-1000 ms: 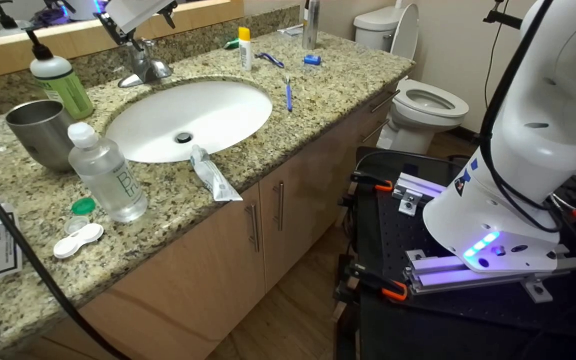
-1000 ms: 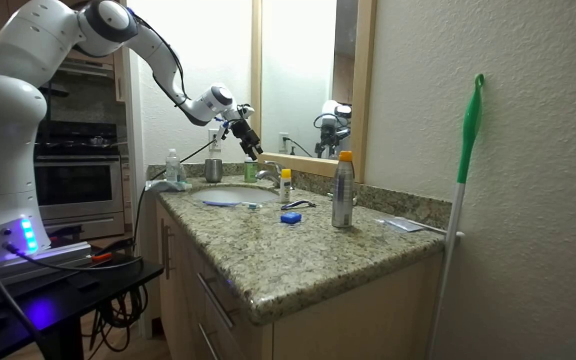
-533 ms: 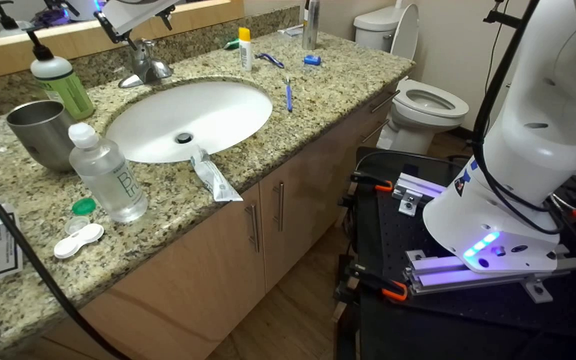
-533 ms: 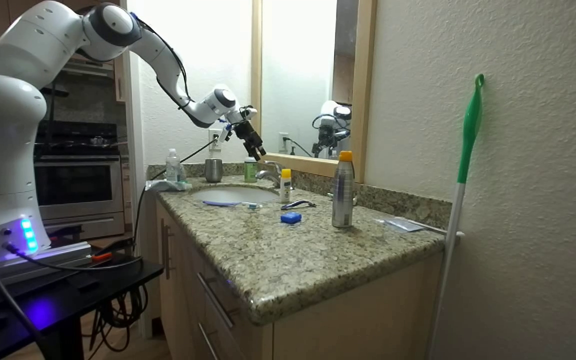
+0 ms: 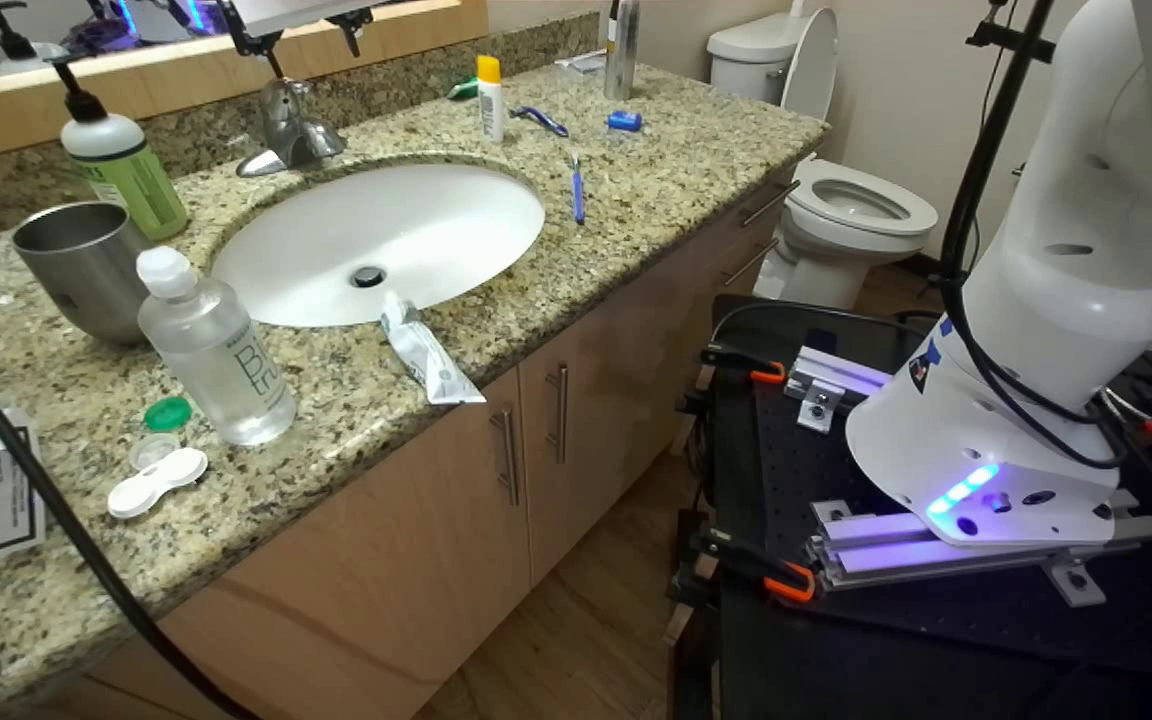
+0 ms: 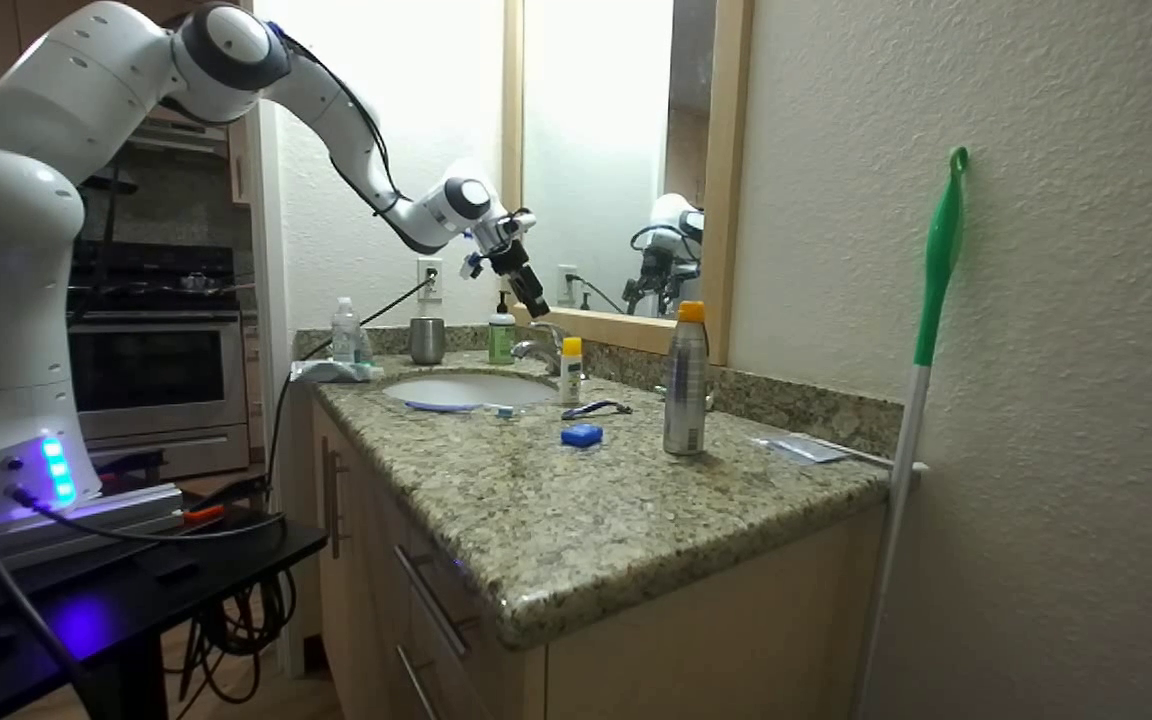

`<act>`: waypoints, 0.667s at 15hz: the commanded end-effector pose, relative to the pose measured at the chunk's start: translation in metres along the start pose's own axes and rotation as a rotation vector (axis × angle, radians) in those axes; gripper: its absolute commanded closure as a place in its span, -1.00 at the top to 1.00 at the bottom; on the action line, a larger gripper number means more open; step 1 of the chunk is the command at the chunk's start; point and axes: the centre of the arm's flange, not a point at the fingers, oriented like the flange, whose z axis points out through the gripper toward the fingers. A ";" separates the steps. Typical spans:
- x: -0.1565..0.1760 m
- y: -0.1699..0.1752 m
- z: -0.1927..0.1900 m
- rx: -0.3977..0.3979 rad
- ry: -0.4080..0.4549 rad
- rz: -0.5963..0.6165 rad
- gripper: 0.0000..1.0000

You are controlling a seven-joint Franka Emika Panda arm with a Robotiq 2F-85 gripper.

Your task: Open the tap

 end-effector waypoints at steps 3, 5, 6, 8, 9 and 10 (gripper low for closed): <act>0.002 -0.008 0.003 0.043 -0.072 -0.026 1.00; -0.005 -0.006 0.000 0.033 -0.045 -0.010 1.00; -0.006 -0.008 0.000 0.036 -0.049 -0.012 1.00; -0.005 -0.007 -0.001 0.035 -0.046 -0.012 1.00; -0.005 -0.007 0.000 0.034 -0.046 -0.011 1.00; -0.005 -0.006 0.000 0.033 -0.046 -0.011 0.89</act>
